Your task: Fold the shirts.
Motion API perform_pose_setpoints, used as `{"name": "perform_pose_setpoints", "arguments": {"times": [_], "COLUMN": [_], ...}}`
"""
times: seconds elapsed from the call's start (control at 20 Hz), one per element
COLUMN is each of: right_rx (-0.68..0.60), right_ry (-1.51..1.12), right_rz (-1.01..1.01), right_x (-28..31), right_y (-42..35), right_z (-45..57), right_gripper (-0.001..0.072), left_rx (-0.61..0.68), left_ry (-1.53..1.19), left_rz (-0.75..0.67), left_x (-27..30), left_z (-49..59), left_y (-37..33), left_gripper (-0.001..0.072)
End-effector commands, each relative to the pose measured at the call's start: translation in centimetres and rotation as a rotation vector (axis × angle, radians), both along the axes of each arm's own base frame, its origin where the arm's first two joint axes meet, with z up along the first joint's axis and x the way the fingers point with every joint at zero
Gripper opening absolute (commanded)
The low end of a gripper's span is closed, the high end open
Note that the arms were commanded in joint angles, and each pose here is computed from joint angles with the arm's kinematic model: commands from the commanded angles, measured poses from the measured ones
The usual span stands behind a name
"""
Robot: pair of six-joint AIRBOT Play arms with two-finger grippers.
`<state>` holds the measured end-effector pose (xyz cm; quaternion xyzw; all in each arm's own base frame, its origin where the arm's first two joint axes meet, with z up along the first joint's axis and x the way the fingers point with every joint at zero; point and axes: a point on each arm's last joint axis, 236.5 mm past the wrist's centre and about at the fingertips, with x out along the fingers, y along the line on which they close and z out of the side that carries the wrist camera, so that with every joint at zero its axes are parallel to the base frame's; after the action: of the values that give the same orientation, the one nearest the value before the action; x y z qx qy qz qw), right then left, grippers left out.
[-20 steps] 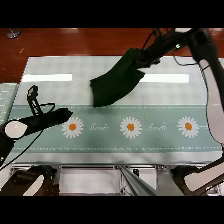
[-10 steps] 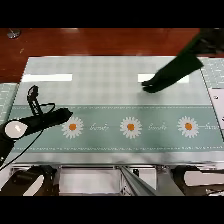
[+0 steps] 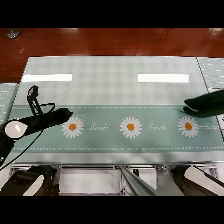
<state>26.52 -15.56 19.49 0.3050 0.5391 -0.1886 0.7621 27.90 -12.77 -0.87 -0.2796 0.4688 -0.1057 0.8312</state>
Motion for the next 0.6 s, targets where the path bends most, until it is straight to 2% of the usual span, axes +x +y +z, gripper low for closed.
{"name": "perform_pose_setpoints", "arguments": {"times": [0.0, 0.15, 0.2, 0.25, 0.3, 0.4, 0.5, 0.55], "right_rx": [-0.065, -0.067, -0.083, -0.100, -0.104, -0.105, -0.104, -0.067], "right_ry": [0.186, 0.318, 0.352, 0.403, 0.430, 0.379, 0.243, 0.150], "right_rz": [-0.211, -0.332, -0.376, -0.419, -0.411, -0.400, -0.381, -0.358], "right_x": [-9.0, -14.4, -15.7, -17.2, -17.8, -16.4, -12.8, -10.0], "right_y": [-2.9, -1.9, -1.9, -1.9, -1.9, -2.4, -3.4, -3.5], "right_z": [-3.5, -7.8, -9.1, -10.3, -11.1, -11.1, -9.8, -8.7], "right_gripper": [0.0025, 0.0027, 0.0127, 0.0466, 0.0630, 0.0627, 0.0624, 0.0599], "left_rx": [0.000, 0.000, 0.000, 0.000, 0.001, 0.001, 0.023, 0.037], "left_ry": [-0.002, -0.009, -0.011, -0.010, -0.008, -0.010, -0.056, -0.089], "left_rz": [0.001, 0.006, 0.007, 0.007, 0.005, 0.005, -0.010, -0.020], "left_x": [0.1, 0.2, 0.3, 0.3, 0.2, 0.2, 0.9, 1.7], "left_z": [0.0, 0.1, 0.1, 0.1, 0.1, 0.1, 0.8, 1.8], "left_y": [0.0, 0.1, 0.1, 0.1, 0.1, 0.1, 0.3, 0.5], "left_gripper": [0.0018, 0.0018, 0.0018, 0.0018, 0.0019, 0.0018, 0.0018, 0.0018]}}
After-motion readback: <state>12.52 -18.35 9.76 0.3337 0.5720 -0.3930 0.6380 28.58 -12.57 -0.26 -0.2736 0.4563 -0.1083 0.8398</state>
